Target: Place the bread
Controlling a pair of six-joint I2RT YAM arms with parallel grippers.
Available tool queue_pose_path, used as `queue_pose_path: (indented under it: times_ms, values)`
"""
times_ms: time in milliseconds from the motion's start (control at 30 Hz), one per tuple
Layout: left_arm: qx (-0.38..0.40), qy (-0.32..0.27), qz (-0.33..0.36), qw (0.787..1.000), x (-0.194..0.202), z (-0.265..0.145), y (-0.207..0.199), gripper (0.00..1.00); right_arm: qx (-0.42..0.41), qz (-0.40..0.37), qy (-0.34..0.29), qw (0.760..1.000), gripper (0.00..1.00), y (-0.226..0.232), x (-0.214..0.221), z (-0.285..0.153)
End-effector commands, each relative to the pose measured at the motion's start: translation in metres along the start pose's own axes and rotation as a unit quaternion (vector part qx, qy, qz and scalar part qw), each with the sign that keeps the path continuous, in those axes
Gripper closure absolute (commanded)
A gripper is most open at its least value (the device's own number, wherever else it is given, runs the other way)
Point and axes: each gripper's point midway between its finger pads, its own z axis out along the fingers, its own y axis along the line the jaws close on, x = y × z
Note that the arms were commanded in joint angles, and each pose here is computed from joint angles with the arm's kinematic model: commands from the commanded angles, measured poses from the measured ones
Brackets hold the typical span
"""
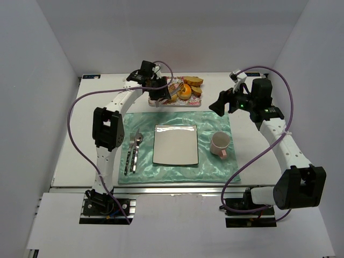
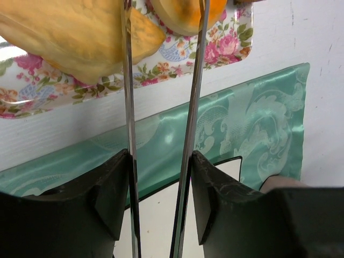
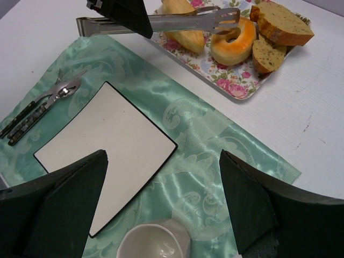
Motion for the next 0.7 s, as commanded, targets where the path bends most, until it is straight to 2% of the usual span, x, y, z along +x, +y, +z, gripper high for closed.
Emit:
queue_pose_path:
  times_ms: [0, 300, 400, 567, 667]
  values:
    - [0.026, -0.022, 0.012, 0.999, -0.017, -0.006, -0.02, 0.44, -0.008, -0.008, -0.02, 1.0, 0.11, 0.002, -0.01, -0.001]
    - [0.015, -0.001, 0.013, 1.0, -0.004, -0.003, -0.016, 0.47, -0.005, -0.003, -0.025, 1.0, 0.11, 0.001, -0.01, -0.003]
    - [0.012, 0.003, 0.012, 1.0, -0.002, -0.001, -0.014, 0.56, -0.009, 0.0, -0.026, 1.0, 0.11, 0.002, -0.011, -0.003]
    - [0.016, -0.007, 0.017, 1.0, -0.009, -0.006, -0.02, 0.77, -0.008, -0.003, -0.03, 1.0, 0.11, 0.003, -0.013, -0.005]
    - [0.033, -0.037, 0.03, 0.998, -0.025, -0.02, -0.034, 0.79, -0.011, -0.003, -0.029, 1.0, 0.11, 0.005, -0.012, -0.006]
